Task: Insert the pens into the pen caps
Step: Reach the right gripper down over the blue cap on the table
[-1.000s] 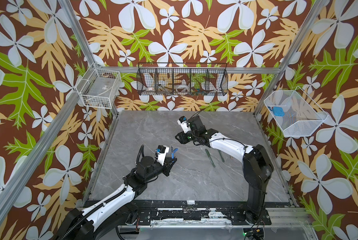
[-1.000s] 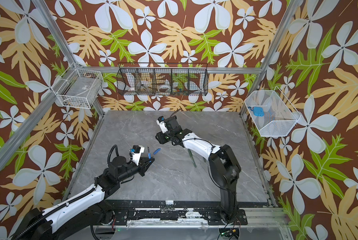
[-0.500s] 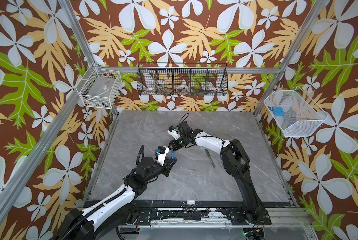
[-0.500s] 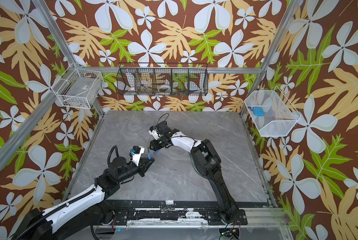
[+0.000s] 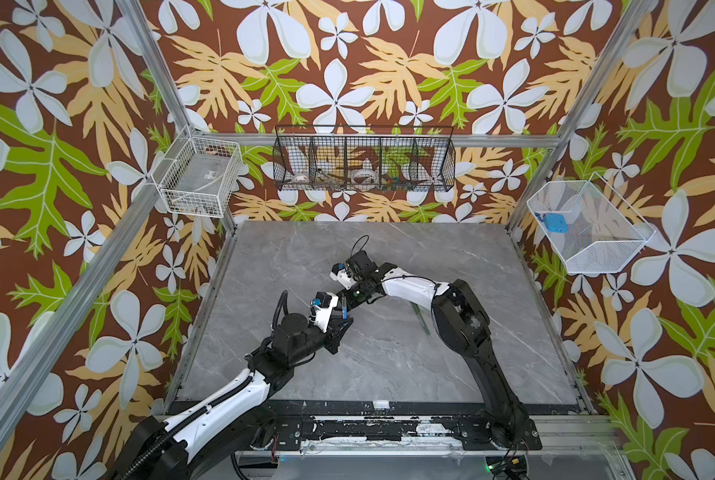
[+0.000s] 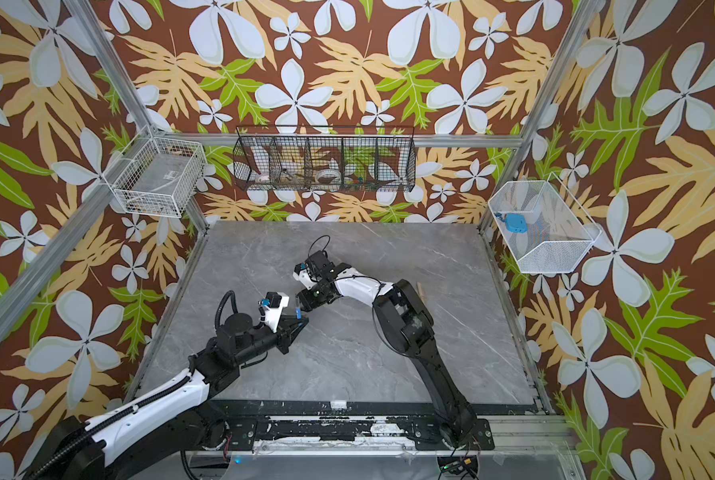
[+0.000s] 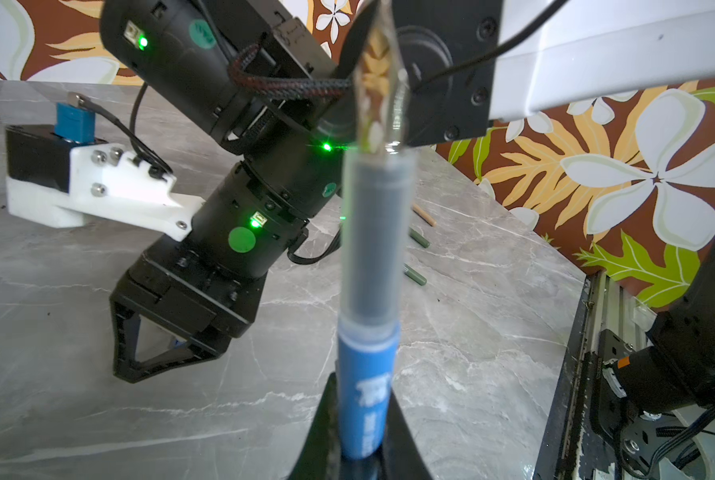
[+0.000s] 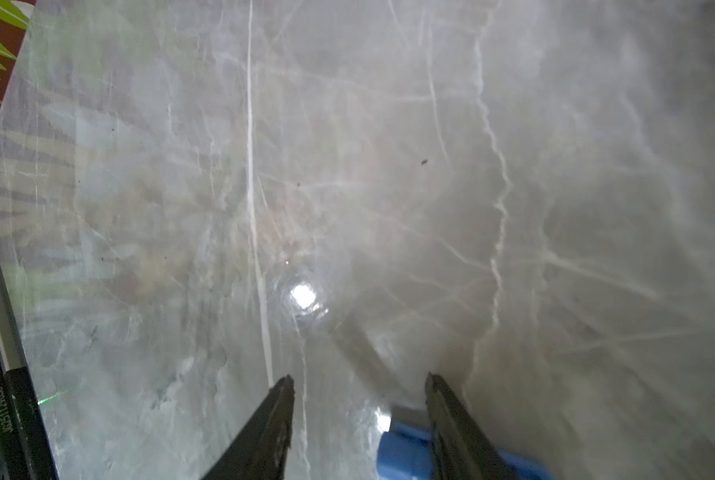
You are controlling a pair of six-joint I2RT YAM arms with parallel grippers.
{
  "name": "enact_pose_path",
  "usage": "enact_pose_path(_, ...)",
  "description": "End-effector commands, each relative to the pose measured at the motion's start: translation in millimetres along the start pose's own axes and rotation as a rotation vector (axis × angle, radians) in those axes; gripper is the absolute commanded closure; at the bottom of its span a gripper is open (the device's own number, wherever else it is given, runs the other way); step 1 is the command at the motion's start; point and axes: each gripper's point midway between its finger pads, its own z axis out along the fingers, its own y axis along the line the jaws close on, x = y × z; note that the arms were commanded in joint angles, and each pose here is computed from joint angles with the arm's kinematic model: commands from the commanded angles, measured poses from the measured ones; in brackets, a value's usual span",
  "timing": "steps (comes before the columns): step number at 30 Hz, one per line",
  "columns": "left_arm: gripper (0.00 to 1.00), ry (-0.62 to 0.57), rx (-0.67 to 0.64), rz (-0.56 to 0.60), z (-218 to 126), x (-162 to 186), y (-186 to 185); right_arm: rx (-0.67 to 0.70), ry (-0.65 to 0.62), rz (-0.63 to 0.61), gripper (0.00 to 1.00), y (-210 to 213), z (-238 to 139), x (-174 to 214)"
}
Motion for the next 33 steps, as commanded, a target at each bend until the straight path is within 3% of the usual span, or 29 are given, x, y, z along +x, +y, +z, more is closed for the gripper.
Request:
enact_pose_path(1, 1.00, -0.018, 0.018, 0.012, 0, -7, -4, 0.010, 0.025, -0.010, 0.48, 2, -8, 7)
enact_pose_path(10, 1.00, -0.020, 0.016, 0.014, -1, -7, -5, 0.010, -0.021, -0.025, 0.48, 15, -38, -2)
enact_pose_path(16, 1.00, -0.027, 0.002, 0.019, -3, -8, -2, 0.105, -0.033, 0.061, 0.47, 2, -59, 10)
enact_pose_path(23, 1.00, -0.029, 0.010, 0.017, -4, -9, -4, 0.120, -0.007, 0.146, 0.46, -11, -48, 40)
enact_pose_path(33, 1.00, -0.031, 0.006, 0.017, -5, -9, -4, 0.100, -0.007, 0.158, 0.43, -12, -34, 34)
